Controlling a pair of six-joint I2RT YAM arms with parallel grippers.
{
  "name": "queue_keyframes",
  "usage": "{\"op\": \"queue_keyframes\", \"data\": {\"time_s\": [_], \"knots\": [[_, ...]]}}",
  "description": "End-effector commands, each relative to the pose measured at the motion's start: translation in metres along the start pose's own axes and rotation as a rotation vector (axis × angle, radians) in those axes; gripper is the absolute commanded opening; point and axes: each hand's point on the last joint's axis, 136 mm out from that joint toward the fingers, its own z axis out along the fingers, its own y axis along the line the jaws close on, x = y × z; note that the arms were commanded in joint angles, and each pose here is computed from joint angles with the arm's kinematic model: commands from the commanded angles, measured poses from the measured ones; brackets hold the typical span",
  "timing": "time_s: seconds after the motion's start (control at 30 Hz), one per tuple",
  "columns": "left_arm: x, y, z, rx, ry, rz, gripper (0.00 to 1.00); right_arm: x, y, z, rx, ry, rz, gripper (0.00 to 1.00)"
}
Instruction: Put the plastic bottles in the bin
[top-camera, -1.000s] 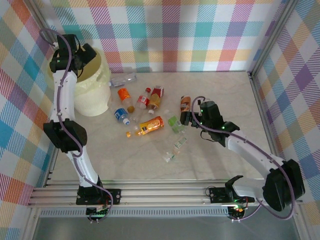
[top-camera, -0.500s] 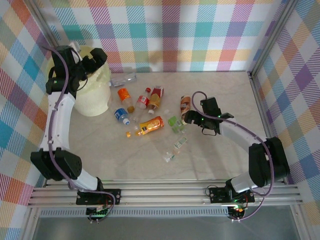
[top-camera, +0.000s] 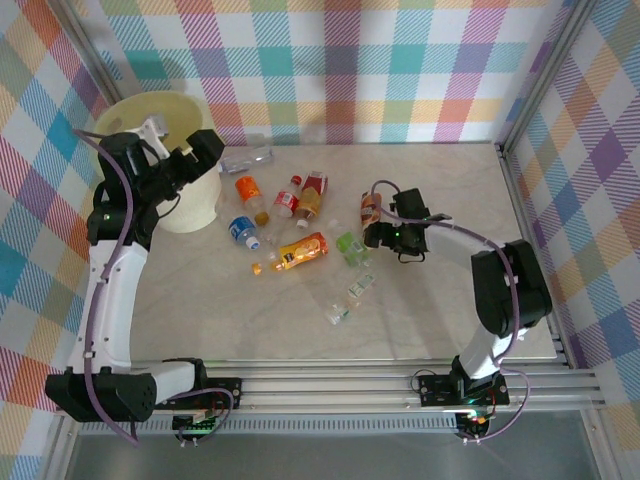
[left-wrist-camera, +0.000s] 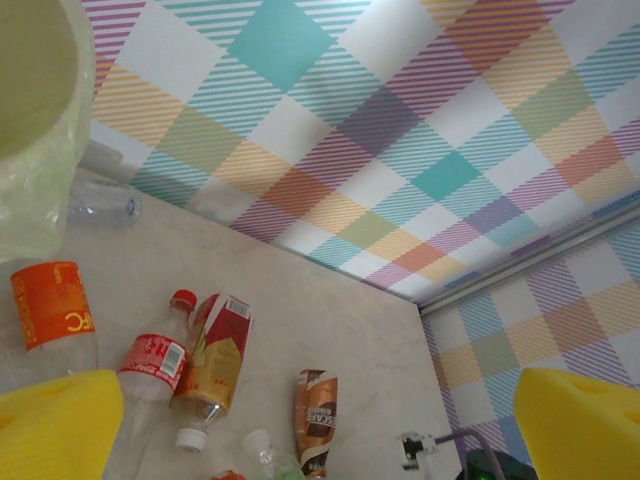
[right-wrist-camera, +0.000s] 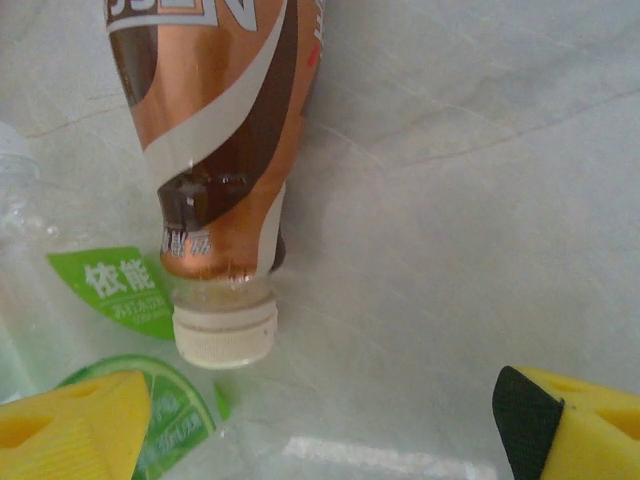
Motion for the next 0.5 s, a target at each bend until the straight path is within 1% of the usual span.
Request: {"op": "queue_keyframes", "data": {"time_s": [0.0,0.17,0.3,0.4,0.47], "knots": [[0.01,0.001,-0.007,-0.005,0.014,-0.003,1.0,-0.004,0.009,0.006,-0.014,0.019,-0.032,0.89],[0.02,0.012,-0.007,-0.039,0.03,-0.004,1.0,-0.007,0.008,0.018,0.058,0.027,-0.062,0.89],[0.026,0.019,-0.002,-0.054,0.055,-0.014,1.0,-0.013,0.004,0.027,0.108,0.021,-0.054,0.85],[0.027,0.021,0.0,-0.06,0.06,-0.02,1.0,-0.011,0.004,0.035,0.147,0.042,-0.074,0.79],[0.028,0.022,0.0,-0.061,0.061,-0.022,1.0,-0.009,0.005,0.04,0.163,0.045,-0.09,0.72]]}}
